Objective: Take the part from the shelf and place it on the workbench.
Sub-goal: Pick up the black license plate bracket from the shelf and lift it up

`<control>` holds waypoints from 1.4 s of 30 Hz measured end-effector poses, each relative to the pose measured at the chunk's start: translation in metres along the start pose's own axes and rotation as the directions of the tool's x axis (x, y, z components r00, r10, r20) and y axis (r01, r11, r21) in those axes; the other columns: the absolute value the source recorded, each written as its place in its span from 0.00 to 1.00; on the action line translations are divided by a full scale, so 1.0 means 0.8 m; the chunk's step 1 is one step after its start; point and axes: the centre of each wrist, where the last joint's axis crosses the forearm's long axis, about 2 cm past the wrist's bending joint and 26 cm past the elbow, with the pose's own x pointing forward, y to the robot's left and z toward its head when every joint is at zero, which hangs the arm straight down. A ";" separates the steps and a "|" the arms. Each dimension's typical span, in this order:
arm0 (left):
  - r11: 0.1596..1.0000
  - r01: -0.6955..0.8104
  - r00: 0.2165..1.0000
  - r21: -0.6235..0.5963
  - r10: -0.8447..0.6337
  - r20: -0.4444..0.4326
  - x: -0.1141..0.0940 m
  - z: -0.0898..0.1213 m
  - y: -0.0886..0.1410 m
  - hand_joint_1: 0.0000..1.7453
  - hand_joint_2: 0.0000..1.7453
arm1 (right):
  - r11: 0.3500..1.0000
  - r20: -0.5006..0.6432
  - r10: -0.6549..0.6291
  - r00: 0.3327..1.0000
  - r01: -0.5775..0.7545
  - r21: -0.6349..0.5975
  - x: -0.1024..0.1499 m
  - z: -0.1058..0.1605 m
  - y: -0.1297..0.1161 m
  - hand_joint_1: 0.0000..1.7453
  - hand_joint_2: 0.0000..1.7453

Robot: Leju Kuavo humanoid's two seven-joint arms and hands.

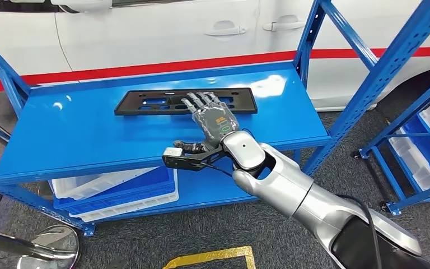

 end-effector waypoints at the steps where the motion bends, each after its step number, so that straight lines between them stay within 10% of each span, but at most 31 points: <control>1: 1.000 0.000 1.000 -0.001 0.000 -0.001 -0.001 0.000 0.000 0.00 0.00 | 1.000 0.001 -0.001 1.000 0.001 0.000 0.000 0.000 0.000 0.00 0.25; 4: 1.000 -0.002 1.000 -0.002 0.002 -0.001 0.001 0.000 0.000 0.00 0.00 | 1.000 0.001 -0.007 1.000 0.007 0.004 -0.001 -0.001 -0.002 0.00 1.00; 15: 0.997 -0.005 0.989 -0.071 -0.006 -0.146 0.001 0.000 0.001 0.00 0.00 | 0.999 -0.027 -0.012 1.000 0.014 0.047 -0.013 0.002 0.013 0.00 1.00; 42: 0.994 -0.045 0.995 -0.101 0.035 -0.092 0.001 0.000 -0.001 0.00 0.00 | 0.964 -0.184 -0.012 0.983 0.060 0.257 -0.061 0.004 0.071 0.00 1.00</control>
